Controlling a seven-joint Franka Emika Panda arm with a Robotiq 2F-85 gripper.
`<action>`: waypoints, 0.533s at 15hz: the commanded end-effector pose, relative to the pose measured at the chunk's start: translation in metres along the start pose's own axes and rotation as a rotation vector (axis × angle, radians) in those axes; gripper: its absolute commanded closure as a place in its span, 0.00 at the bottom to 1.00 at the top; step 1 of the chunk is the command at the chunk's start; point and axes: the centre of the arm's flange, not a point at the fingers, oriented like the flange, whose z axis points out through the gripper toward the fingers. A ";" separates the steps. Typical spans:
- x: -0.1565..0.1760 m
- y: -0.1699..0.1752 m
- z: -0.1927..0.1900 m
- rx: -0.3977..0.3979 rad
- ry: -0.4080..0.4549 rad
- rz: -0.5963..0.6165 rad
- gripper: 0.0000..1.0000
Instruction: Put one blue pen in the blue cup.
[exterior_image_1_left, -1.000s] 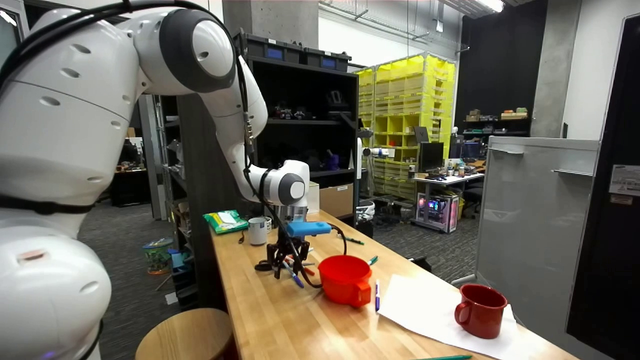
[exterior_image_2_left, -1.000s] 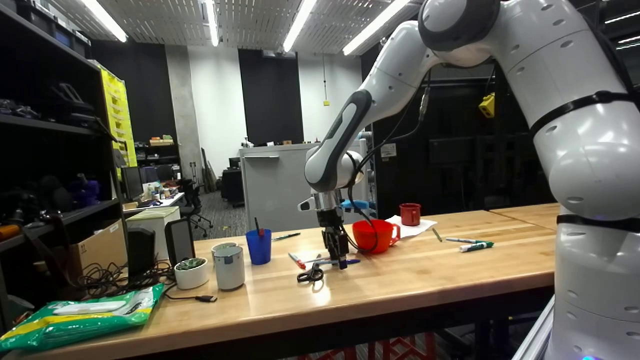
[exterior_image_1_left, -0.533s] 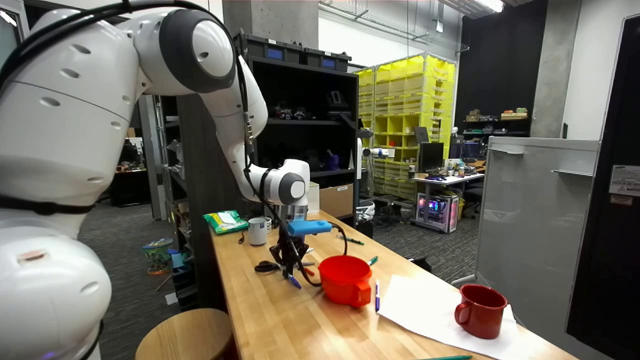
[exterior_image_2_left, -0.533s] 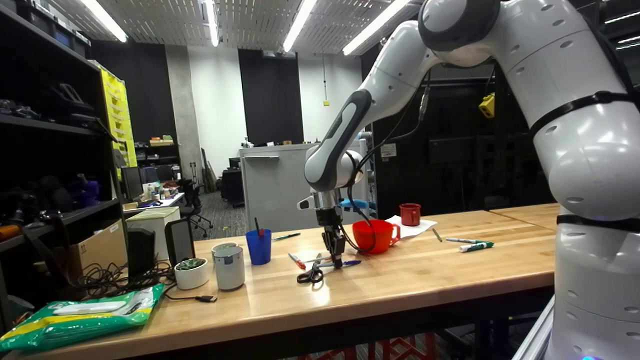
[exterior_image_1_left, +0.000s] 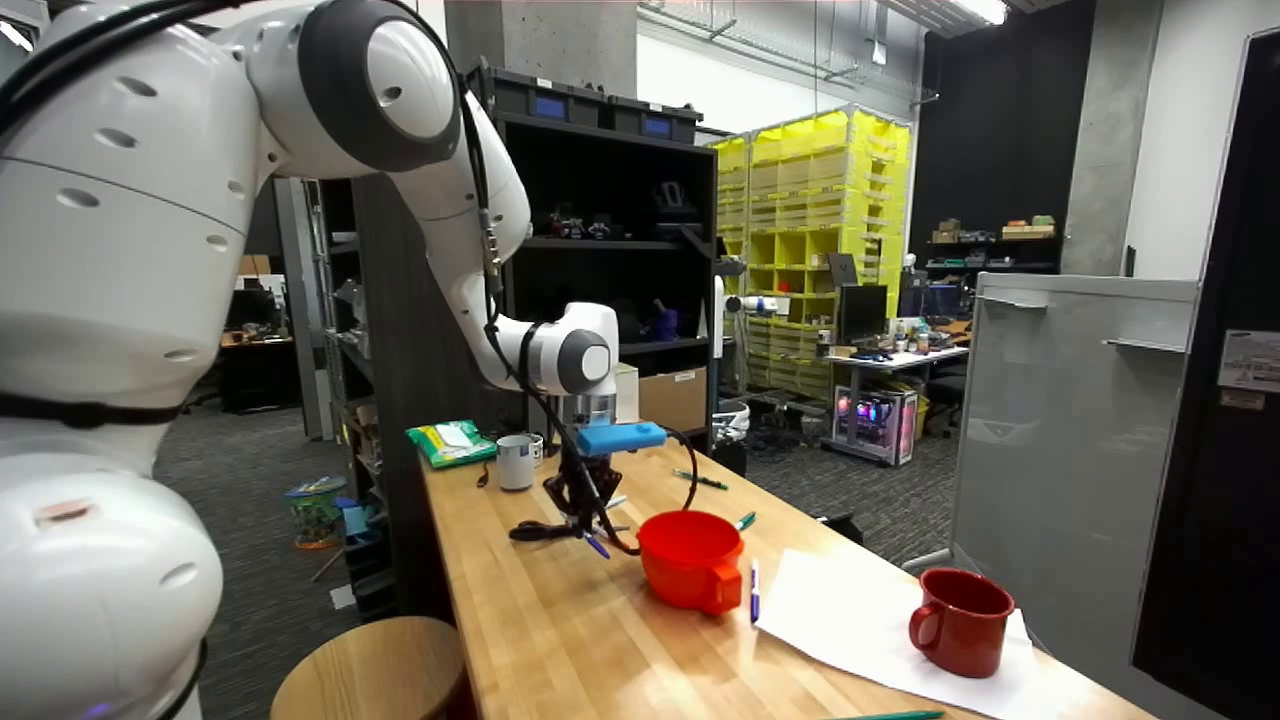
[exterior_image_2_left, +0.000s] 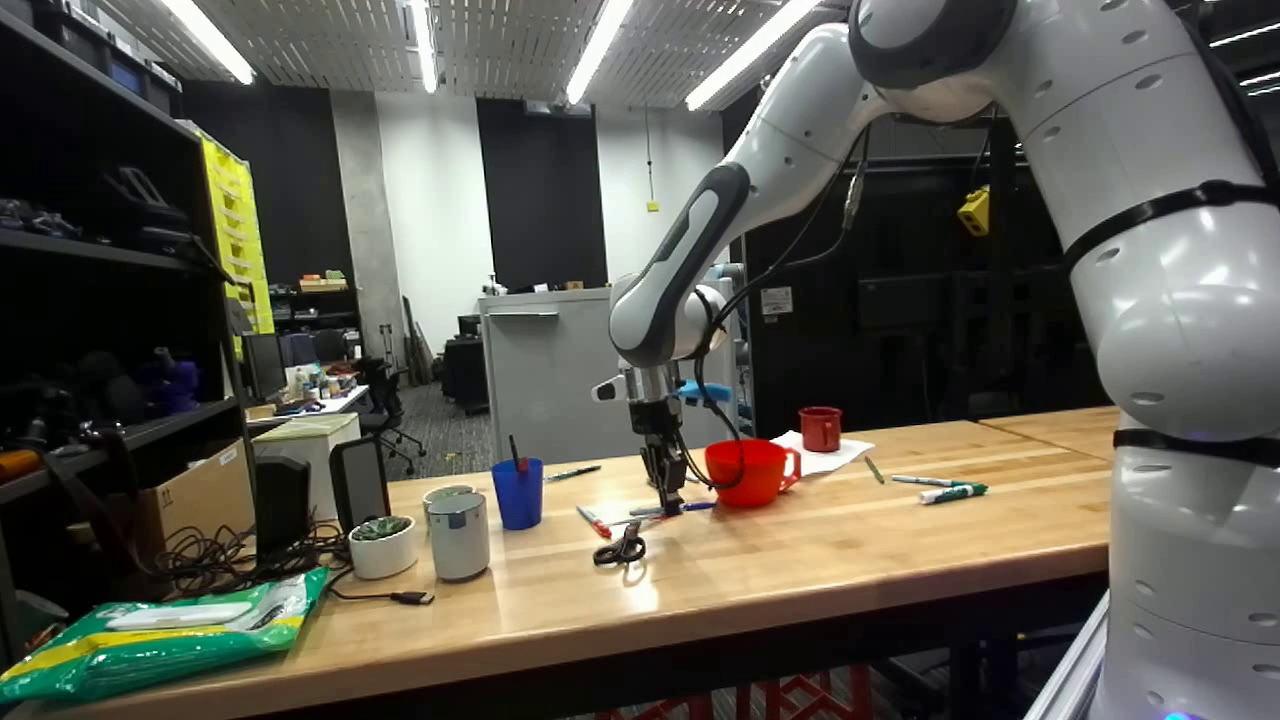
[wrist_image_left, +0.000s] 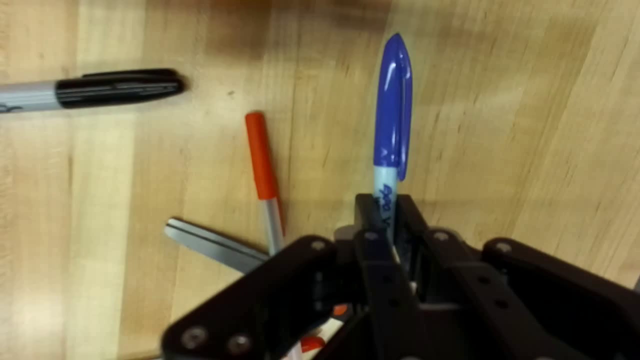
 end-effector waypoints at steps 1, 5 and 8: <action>-0.001 -0.014 -0.037 -0.064 -0.064 -0.012 0.97; 0.014 -0.015 -0.068 -0.138 -0.171 -0.061 0.97; 0.041 -0.012 -0.097 -0.172 -0.169 -0.095 0.97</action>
